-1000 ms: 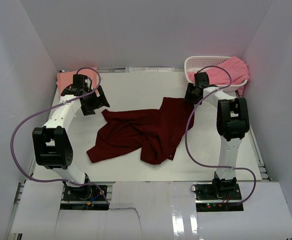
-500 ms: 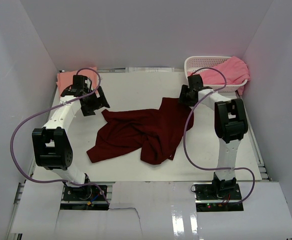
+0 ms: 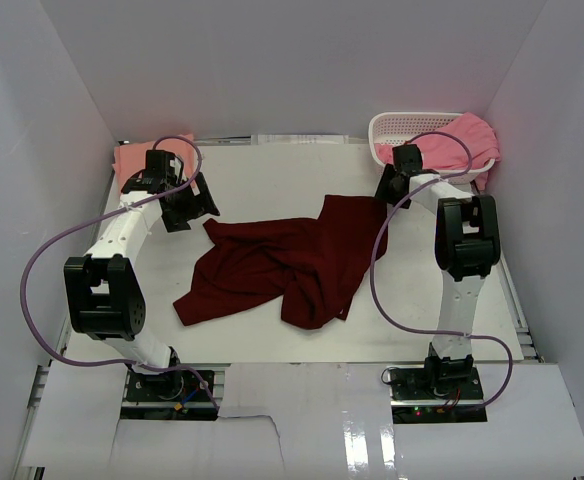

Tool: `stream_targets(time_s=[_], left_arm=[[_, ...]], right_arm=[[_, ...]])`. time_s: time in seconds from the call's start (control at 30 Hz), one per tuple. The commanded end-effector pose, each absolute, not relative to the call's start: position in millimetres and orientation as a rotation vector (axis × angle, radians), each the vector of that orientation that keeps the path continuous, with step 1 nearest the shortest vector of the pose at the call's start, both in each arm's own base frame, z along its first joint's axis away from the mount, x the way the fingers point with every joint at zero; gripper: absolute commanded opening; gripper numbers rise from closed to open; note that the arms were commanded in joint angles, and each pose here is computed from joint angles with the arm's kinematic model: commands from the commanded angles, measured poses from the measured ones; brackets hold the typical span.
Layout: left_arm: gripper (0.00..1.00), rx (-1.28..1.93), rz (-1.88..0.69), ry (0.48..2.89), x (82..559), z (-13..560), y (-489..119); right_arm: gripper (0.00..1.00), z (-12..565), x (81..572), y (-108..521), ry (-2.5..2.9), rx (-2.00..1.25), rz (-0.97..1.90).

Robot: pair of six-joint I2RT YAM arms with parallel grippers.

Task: Fold and stack the t-shirts

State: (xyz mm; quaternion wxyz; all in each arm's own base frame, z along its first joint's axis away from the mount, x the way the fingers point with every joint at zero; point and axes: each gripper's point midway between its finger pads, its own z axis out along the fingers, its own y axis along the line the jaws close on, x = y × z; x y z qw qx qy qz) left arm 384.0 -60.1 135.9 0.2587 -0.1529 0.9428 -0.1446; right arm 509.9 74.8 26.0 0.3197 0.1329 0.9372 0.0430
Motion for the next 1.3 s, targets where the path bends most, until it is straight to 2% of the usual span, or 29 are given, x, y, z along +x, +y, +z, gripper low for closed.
stream_targets(time_s=[0.0, 0.33, 0.93, 0.97, 1.1, 1.2, 1.23, 1.27], left_arm=[[0.98, -0.391, -0.412, 2.502, 380.7, 155.5, -59.7], [0.98, -0.389, -0.412, 2.502, 381.5, 155.1, -59.6], [0.98, -0.389, -0.412, 2.502, 381.9, 155.5, -59.6], [0.98, -0.389, -0.412, 2.5, 382.2, 155.7, -59.6], [0.98, -0.389, -0.414, 2.502, 382.2, 155.6, -59.9], [0.98, -0.388, -0.414, 2.501, 382.2, 156.1, -59.9], [0.98, -0.387, -0.414, 2.498, 382.5, 156.8, -59.9], [0.98, -0.386, -0.413, 2.499, 382.1, 156.3, -59.8]], right_arm=[[0.57, -15.8, 485.9, 58.8, 2.596, 0.398, 0.025], [0.53, -22.8, 483.6, 69.9, 2.632, 0.372, 0.09], [0.45, -38.3, 462.8, 94.0, 2.731, 0.247, 0.0], [0.4, -37.8, 461.0, 93.3, 2.745, 0.248, -0.008], [0.34, -40.7, 456.3, 94.1, 2.777, 0.236, -0.018], [0.2, -40.3, 451.4, 94.0, 2.786, 0.233, -0.025], [0.08, -39.7, 450.8, 94.1, 2.787, 0.232, -0.023], [0.08, -37.3, 452.2, 94.5, 2.776, 0.235, -0.018]])
